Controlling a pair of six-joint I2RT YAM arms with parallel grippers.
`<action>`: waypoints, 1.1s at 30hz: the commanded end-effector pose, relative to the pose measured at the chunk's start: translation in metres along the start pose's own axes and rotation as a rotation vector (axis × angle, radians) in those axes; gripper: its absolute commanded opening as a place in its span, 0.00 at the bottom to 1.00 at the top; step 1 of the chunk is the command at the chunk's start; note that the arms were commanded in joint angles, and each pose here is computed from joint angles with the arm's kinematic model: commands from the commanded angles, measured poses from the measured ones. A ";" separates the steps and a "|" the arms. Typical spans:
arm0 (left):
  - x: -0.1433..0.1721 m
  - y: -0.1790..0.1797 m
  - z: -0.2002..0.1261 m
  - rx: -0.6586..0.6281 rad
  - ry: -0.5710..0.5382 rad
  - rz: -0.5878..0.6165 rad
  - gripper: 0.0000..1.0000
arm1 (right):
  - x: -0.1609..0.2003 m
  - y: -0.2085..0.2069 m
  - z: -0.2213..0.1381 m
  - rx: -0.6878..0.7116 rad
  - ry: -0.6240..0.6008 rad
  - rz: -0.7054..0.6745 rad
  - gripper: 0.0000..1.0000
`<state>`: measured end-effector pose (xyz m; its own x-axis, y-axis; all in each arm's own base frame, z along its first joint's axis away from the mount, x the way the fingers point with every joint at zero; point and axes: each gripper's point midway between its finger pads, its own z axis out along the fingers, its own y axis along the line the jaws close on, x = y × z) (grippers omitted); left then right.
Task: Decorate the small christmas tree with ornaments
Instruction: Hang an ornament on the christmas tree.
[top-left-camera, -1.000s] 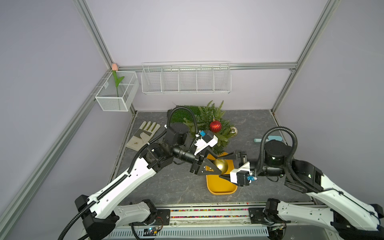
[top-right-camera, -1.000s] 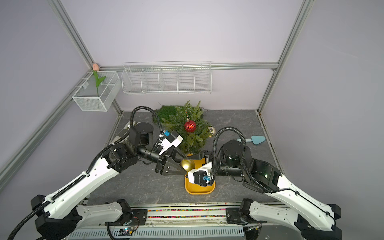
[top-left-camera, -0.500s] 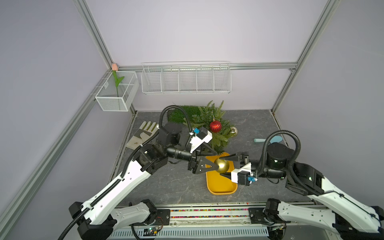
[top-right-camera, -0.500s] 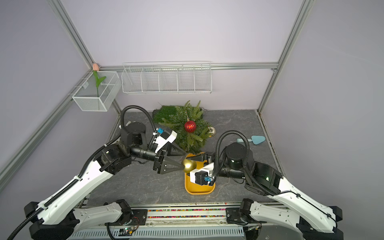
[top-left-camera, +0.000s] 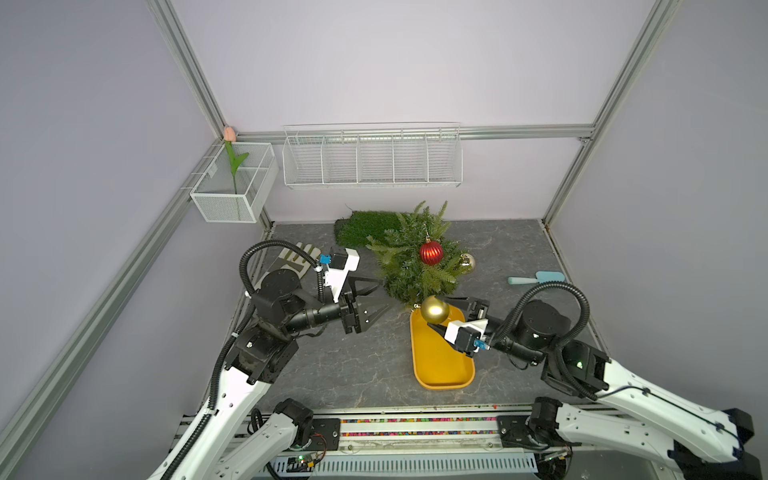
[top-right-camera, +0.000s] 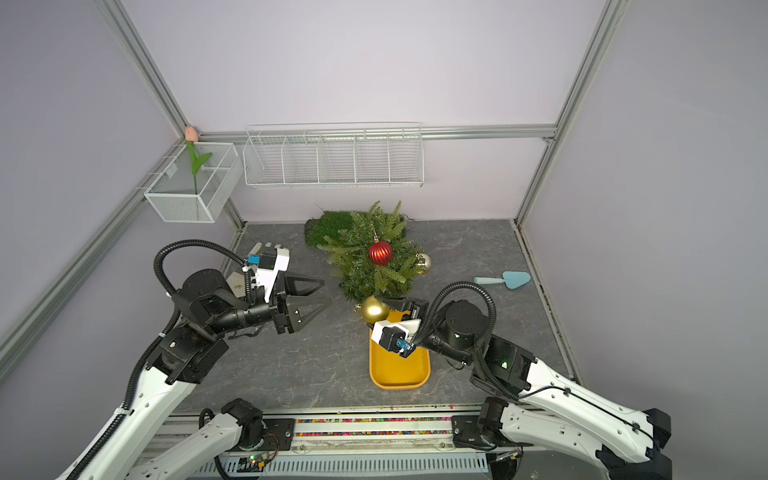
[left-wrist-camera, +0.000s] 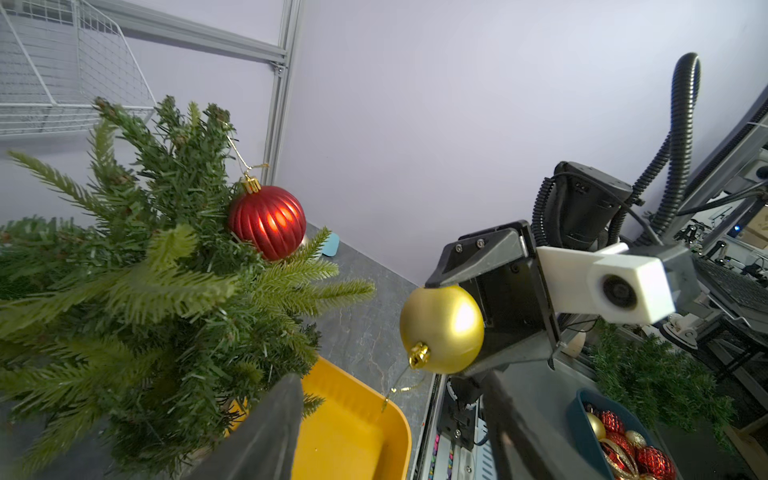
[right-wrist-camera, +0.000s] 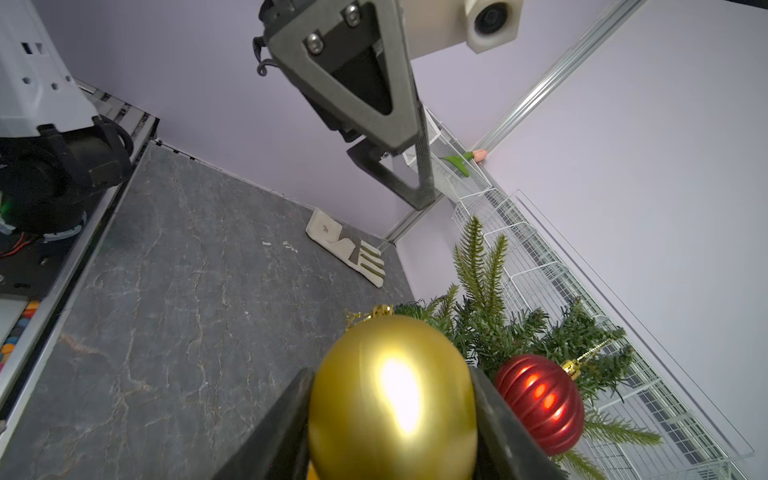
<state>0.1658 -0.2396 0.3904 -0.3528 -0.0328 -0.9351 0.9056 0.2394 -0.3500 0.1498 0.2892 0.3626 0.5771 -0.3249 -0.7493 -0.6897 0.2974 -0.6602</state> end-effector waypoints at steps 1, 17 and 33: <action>0.007 -0.003 0.005 0.069 0.024 -0.010 0.66 | -0.015 -0.022 0.003 0.111 -0.068 0.018 0.48; 0.001 -0.008 0.025 0.280 0.046 -0.015 0.55 | -0.027 -0.032 0.007 0.144 -0.113 -0.001 0.48; -0.013 0.012 0.013 0.143 -0.002 0.025 0.50 | -0.034 -0.045 0.016 0.163 -0.107 -0.025 0.48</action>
<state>0.1754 -0.2618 0.3789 -0.3858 0.0229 -0.9223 0.9226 0.0084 -0.3857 0.1662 0.3048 0.3904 0.6099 -0.2699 -0.7451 -0.6377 0.3911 -0.6636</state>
